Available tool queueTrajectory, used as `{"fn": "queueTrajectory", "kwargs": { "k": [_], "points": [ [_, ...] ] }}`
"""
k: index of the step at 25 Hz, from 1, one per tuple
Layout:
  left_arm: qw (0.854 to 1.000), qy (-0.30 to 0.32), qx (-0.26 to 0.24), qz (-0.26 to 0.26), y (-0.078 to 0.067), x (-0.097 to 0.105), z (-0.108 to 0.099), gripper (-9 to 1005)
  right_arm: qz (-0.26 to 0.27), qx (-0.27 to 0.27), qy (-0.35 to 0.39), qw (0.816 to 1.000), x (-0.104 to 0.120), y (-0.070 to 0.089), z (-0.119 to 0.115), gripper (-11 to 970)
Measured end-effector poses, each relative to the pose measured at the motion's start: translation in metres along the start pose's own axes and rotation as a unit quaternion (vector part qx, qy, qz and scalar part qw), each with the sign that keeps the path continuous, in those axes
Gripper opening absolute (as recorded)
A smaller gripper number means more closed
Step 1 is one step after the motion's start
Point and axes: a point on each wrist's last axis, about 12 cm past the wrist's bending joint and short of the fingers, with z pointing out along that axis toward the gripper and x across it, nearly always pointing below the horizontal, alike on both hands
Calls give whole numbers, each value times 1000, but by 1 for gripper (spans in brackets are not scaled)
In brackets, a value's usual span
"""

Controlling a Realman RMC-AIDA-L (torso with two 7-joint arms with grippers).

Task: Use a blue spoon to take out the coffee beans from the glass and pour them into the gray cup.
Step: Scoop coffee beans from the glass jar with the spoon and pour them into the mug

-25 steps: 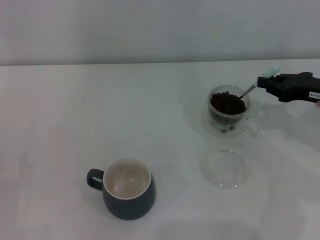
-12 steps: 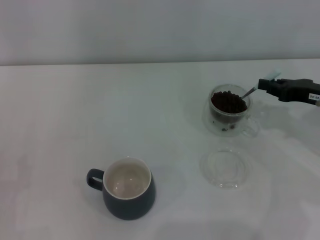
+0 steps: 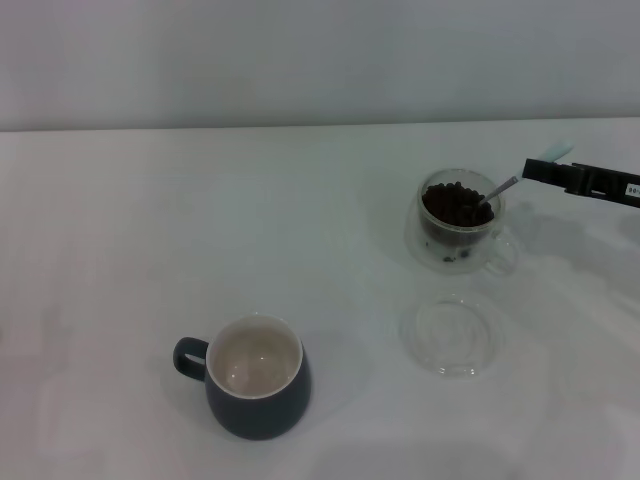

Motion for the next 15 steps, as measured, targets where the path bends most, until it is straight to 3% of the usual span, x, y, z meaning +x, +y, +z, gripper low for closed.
{"fn": "queueTrajectory", "kwargs": {
  "k": [15],
  "points": [
    [1000,-7,4,-11,-4,0,-1,861,100,9,-13,995,6,-9,-5,134]
  ]
}}
